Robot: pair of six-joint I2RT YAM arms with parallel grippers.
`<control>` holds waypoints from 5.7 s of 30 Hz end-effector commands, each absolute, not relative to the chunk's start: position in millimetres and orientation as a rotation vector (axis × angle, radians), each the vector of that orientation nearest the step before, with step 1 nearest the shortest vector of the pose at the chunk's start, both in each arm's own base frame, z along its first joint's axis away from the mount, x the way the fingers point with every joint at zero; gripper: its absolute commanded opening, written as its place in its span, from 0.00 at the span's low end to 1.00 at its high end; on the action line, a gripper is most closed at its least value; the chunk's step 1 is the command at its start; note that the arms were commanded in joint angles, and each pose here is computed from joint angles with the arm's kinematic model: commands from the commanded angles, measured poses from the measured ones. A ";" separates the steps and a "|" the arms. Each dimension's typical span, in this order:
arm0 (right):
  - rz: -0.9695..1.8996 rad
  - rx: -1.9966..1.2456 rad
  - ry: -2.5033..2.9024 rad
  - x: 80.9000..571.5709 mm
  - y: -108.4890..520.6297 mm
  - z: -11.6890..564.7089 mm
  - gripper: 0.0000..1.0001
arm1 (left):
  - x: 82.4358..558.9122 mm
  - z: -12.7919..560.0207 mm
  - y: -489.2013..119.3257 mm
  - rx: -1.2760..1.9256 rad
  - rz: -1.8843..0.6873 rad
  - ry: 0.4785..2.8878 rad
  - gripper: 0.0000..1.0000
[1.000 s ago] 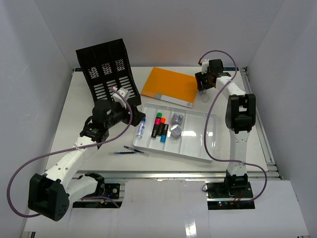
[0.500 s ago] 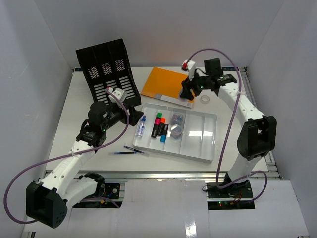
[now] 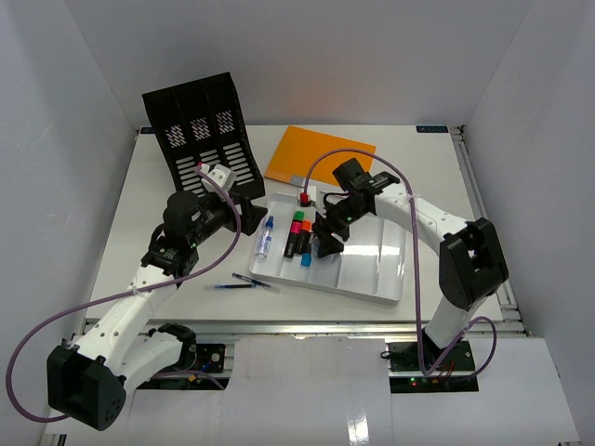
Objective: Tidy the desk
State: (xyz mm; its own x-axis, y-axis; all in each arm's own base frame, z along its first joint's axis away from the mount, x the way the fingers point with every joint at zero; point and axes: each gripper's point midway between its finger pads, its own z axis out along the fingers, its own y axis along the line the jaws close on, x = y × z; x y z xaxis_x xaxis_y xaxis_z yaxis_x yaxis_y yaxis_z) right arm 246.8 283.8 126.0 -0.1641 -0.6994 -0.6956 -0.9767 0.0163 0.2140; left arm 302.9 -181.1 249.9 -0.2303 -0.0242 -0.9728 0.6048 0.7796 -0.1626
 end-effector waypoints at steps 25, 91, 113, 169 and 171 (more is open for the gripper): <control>0.688 -1.796 1.912 237.4 272.5 103.4 0.90 | 301.5 248.6 -178.9 0.420 -0.636 1.726 0.97; 0.243 -0.290 2.649 512.2 55.0 20.4 0.16 | 220.2 199.4 -141.4 -0.080 -0.818 1.906 0.98; 0.463 -1.070 2.329 342.0 165.6 71.0 0.08 | 210.5 108.0 -125.8 -0.769 -0.825 2.167 0.86; 0.473 -1.108 1.958 310.7 153.2 161.3 0.75 | 194.6 32.6 -90.5 -1.388 -0.178 2.506 0.50; 0.472 -1.104 1.955 310.9 152.3 162.7 0.75 | 194.8 29.8 -88.5 -1.391 -0.163 2.517 0.49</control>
State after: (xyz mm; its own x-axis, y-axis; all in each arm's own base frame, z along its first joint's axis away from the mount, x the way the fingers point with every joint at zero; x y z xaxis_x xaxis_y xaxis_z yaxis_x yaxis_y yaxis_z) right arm 310.5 150.8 152.2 -0.3174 -0.5473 -0.7744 -0.8311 0.5538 -0.0508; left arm 194.4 -91.9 29.0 -0.5357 -0.8235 -0.1866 -0.7872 0.5670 -0.2426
